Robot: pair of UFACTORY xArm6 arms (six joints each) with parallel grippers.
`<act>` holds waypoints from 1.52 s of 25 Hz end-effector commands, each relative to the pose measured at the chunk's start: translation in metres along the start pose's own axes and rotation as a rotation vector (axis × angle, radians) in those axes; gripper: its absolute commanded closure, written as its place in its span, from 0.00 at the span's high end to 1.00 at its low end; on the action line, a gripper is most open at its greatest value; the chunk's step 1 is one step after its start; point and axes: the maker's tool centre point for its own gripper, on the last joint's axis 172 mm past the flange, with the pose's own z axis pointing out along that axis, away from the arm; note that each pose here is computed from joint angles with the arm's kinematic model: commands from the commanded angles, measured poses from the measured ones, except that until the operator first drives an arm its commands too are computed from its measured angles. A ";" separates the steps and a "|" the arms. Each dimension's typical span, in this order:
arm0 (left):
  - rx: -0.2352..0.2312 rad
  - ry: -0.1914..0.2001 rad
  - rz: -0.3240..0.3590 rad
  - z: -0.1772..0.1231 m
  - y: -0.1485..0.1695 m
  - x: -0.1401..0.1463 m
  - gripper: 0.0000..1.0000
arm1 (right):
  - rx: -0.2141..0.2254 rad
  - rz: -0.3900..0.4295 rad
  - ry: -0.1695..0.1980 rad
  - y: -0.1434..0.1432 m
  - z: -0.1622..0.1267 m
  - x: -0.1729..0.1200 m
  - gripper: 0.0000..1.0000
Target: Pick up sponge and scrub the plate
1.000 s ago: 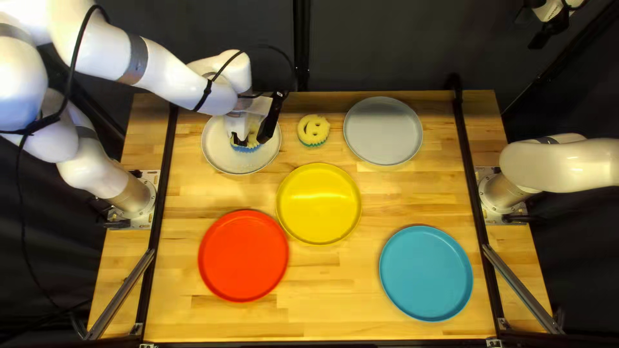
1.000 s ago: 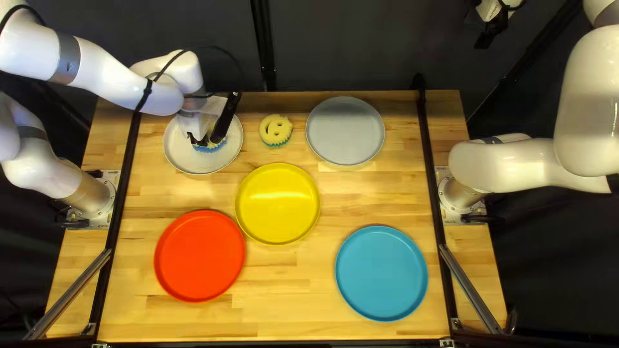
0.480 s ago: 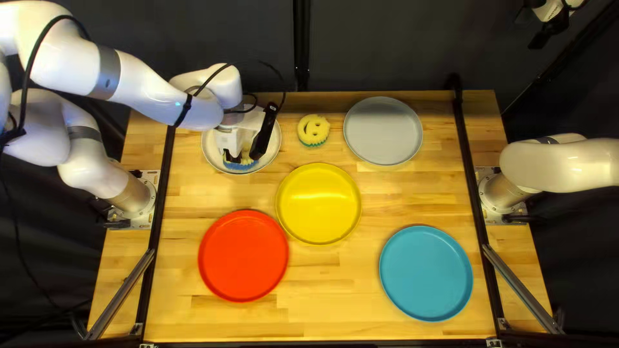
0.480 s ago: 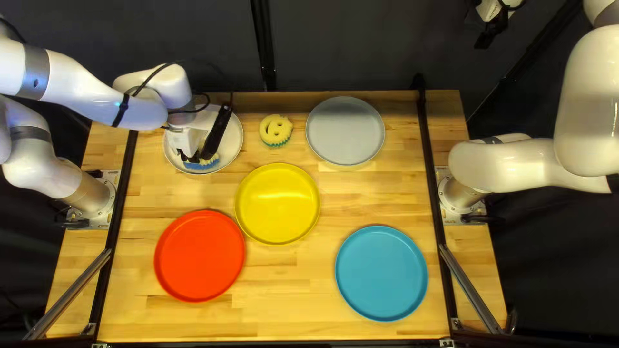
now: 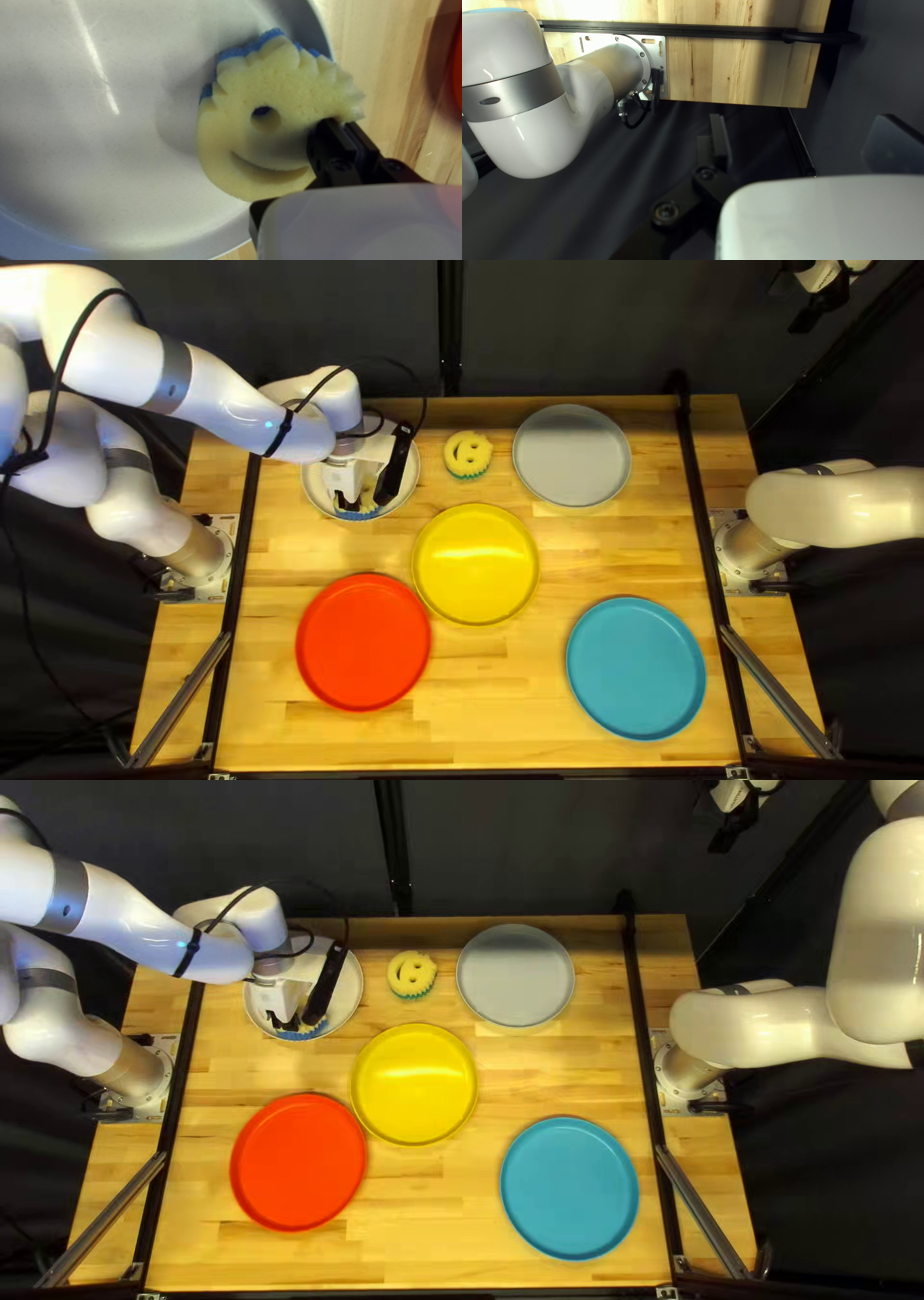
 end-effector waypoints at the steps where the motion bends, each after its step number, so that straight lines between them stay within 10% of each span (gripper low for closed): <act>1: 0.004 -0.002 -0.008 -0.007 -0.005 -0.003 0.00 | 0.000 0.000 0.000 0.000 0.000 0.000 1.00; 23: 0.005 -0.030 -0.044 -0.030 -0.071 -0.034 0.00 | 0.000 0.000 0.000 0.000 0.000 0.000 1.00; 38: 0.000 -0.021 -0.037 -0.025 0.006 -0.033 0.00 | 0.000 0.000 0.000 0.000 0.000 0.000 1.00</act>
